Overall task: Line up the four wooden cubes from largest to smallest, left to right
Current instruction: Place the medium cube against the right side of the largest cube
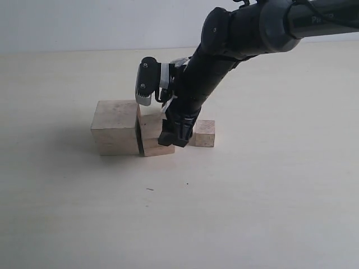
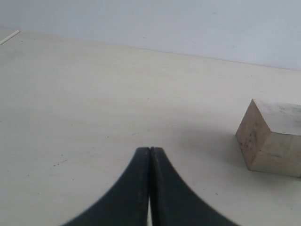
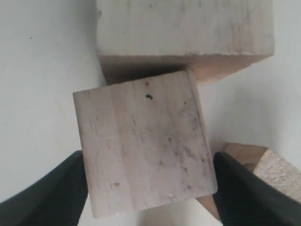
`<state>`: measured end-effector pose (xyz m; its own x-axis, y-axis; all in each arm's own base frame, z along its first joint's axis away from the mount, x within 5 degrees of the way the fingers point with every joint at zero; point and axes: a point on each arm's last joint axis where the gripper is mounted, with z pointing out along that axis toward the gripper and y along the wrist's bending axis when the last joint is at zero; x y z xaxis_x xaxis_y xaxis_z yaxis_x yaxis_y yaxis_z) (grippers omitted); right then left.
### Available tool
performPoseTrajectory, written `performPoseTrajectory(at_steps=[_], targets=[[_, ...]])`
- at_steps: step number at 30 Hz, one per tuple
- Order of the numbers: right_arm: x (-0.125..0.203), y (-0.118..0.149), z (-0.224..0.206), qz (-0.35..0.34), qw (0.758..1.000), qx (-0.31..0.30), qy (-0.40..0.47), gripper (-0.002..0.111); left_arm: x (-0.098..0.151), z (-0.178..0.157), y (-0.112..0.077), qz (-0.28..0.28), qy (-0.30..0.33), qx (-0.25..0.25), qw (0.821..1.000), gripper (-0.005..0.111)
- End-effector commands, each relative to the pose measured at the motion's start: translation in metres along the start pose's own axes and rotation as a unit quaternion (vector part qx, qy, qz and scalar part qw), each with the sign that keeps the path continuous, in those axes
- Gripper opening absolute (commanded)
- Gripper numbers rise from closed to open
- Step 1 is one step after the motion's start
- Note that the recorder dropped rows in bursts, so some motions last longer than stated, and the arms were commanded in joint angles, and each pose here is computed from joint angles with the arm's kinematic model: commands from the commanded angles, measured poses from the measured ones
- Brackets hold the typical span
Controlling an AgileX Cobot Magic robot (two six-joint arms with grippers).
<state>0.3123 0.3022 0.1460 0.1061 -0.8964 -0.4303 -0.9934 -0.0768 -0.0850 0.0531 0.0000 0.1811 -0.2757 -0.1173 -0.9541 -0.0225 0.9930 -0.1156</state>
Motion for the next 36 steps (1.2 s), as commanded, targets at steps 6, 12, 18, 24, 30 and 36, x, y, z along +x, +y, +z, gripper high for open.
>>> performPoseTrajectory(at_steps=[6, 12, 18, 24, 30, 36], targets=[[0.001, -0.004, 0.002, 0.002, 1.0, 0.02, -0.005, 0.0, 0.0, 0.0, 0.0, 0.0, -0.005, 0.004, 1.0, 0.0], [0.002, -0.003, 0.012, 0.025, 1.0, 0.008, -0.012, 0.0, 0.0, 0.0, 0.0, 0.0, -0.005, 0.004, 1.0, 0.0], [0.007, -0.003, 0.022, 0.028, 1.0, -0.001, -0.004, 0.0, 0.0, 0.0, 0.0, 0.0, -0.005, 0.004, 1.0, 0.0], [0.007, -0.003, 0.022, 0.029, 1.0, -0.001, -0.005, 0.0, 0.0, 0.0, 0.0, 0.0, -0.005, 0.004, 1.0, 0.0], [0.007, -0.003, 0.022, 0.029, 1.0, -0.001, -0.005, 0.001, 0.0, 0.0, 0.0, 0.0, -0.005, 0.004, 1.0, 0.0], [0.007, -0.002, 0.022, 0.031, 0.999, -0.002, -0.007, 0.021, 0.0, 0.0, 0.0, 0.0, -0.005, 0.004, 1.0, 0.0]])
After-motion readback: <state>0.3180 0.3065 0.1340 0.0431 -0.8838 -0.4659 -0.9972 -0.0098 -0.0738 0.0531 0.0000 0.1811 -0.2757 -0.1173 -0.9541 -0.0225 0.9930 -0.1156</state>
